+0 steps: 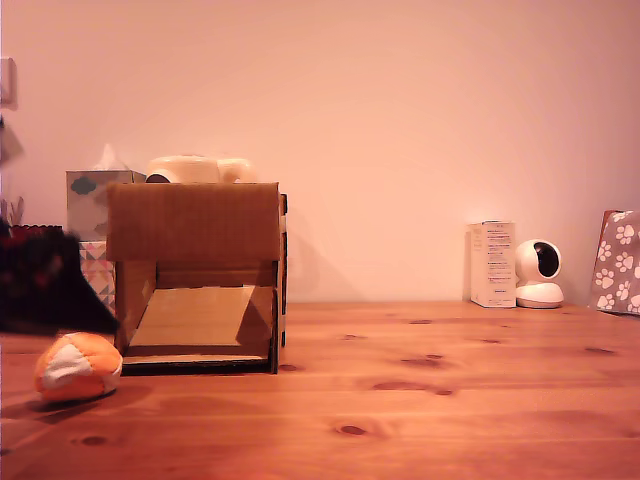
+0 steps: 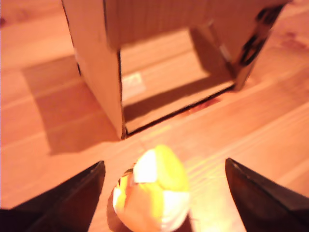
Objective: Drop the footbag into the cardboard dice tower
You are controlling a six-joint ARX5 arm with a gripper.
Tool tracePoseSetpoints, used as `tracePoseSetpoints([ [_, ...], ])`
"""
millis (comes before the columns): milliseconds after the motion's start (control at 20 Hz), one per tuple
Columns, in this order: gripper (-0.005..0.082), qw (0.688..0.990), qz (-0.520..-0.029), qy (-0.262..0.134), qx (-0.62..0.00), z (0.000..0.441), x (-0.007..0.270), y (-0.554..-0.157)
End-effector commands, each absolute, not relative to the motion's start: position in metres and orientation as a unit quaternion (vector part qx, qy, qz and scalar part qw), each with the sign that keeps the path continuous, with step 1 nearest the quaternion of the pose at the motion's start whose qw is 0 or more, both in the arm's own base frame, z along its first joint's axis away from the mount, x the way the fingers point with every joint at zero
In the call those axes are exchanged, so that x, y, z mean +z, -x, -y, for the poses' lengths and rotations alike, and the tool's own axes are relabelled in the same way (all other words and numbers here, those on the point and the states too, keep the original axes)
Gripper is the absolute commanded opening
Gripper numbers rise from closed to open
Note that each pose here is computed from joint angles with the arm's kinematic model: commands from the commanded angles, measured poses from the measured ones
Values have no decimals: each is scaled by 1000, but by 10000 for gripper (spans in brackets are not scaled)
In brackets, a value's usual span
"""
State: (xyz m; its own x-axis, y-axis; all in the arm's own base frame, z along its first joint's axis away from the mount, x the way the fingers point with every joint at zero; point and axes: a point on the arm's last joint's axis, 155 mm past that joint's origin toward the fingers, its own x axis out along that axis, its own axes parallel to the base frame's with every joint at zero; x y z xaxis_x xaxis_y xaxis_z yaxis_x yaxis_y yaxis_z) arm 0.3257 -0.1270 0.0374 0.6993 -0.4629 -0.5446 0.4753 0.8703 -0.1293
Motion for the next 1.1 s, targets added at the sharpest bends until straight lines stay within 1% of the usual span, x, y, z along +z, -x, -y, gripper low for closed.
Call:
tracePoseSetpoints([
  [0,721,920,-295,-14,-256,128,29,-328],
  [100,716,919,-301,-18,-255,128,18,-330],
  [150,684,918,-304,-21,-254,127,14,-331],
  [200,621,917,-308,-23,-253,127,10,-331],
  [250,526,916,-313,-24,-249,126,6,-332],
  [300,411,917,-315,-25,-244,124,5,-333],
  [400,149,918,-311,-26,-243,124,7,-336],
  [450,75,919,-309,-26,-243,124,9,-338],
  [500,56,920,-307,-25,-243,125,10,-339],
  [700,57,914,-321,-19,-245,125,13,-332],
  [800,57,911,-329,-18,-246,124,19,-325],
  [900,57,912,-328,-17,-246,123,32,-319],
  [1050,57,917,-311,10,-251,125,63,-308],
])
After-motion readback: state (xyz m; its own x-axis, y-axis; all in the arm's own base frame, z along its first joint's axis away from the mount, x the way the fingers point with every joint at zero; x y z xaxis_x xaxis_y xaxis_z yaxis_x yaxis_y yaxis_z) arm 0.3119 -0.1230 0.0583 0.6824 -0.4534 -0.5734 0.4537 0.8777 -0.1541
